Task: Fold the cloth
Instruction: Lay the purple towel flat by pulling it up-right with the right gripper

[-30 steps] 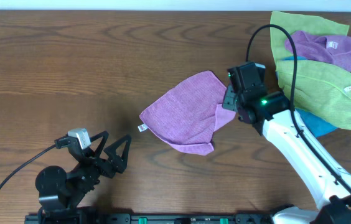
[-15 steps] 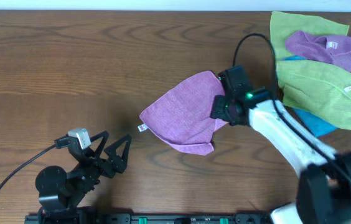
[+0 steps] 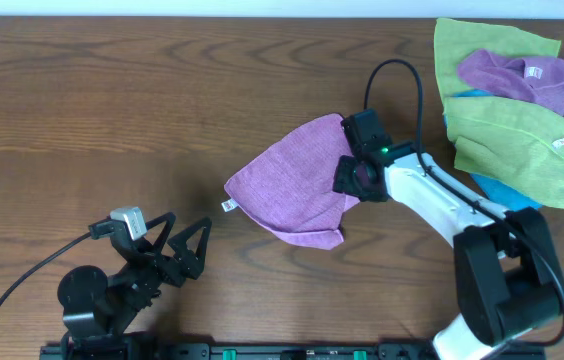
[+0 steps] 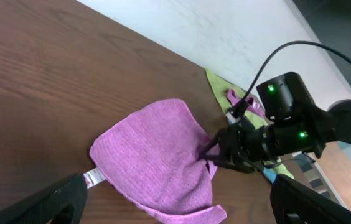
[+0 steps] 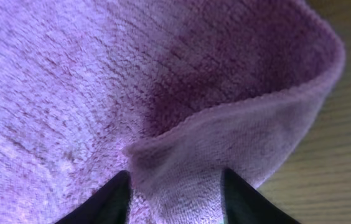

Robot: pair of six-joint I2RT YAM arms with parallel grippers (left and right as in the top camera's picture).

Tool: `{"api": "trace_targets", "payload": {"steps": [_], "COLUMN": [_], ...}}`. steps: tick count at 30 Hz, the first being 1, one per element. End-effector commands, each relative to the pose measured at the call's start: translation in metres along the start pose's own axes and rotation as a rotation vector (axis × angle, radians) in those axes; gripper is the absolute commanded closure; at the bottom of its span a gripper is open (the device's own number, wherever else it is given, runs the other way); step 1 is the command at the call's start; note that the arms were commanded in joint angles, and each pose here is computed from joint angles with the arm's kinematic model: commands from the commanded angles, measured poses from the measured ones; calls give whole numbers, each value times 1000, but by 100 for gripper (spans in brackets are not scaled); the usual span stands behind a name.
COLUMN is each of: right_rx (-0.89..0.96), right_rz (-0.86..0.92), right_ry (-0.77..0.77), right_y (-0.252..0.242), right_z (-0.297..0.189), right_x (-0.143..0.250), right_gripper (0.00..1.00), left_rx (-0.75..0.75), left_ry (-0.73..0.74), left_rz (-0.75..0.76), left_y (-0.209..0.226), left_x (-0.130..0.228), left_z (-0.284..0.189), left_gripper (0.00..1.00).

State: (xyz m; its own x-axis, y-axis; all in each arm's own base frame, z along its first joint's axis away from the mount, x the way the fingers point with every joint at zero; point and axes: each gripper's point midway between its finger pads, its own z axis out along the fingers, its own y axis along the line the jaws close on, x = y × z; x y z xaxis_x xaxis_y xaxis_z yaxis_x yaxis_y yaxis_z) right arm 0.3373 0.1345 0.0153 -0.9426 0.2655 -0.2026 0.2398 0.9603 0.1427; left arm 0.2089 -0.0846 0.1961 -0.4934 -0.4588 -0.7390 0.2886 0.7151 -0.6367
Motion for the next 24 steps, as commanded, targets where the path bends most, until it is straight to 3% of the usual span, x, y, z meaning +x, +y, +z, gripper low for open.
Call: {"api": "trace_targets", "payload": {"steps": [1, 2, 4, 8, 14, 19, 20, 22, 23, 24], "right_rx": [41, 60, 84, 136, 146, 126, 125, 131, 138, 146], "right_rz": [8, -2, -14, -50, -146, -101, -91, -78, -76, -78], "right_ry": [5, -15, -40, -148, -379, -516, -526, -526, -516, -503], "right_y": [-8, -11, -14, -19, -3, -2, -4, -10, -13, -15], "right_z": [8, 6, 0, -24, -80, -106, -107, -108, -107, -105], "right_x": [2, -2, -8, -32, -106, -147, -151, -153, -152, -149], "right_gripper": [76, 90, 99, 99, 99, 98, 91, 59, 48, 43], "left_rx": [0, 0, 0, -1, -1, -16, -18, -20, -23, -29], "left_ry": [9, 9, 9, 9, 9, 34, 37, 39, 37, 34], "left_rz": [-9, -9, -9, -9, -10, -32, -34, -36, -36, -36], "left_y": [0, 1, 1, 1, 1, 5, 5, 6, 6, 7], "left_x": [2, 2, 2, 2, 2, 9, 10, 10, 10, 9], "left_z": [1, 1, 1, 1, 1, 1, 1, 1, 1, 1], "left_gripper": [5, 5, 5, 5, 5, 5, 5, 5, 5, 5]}}
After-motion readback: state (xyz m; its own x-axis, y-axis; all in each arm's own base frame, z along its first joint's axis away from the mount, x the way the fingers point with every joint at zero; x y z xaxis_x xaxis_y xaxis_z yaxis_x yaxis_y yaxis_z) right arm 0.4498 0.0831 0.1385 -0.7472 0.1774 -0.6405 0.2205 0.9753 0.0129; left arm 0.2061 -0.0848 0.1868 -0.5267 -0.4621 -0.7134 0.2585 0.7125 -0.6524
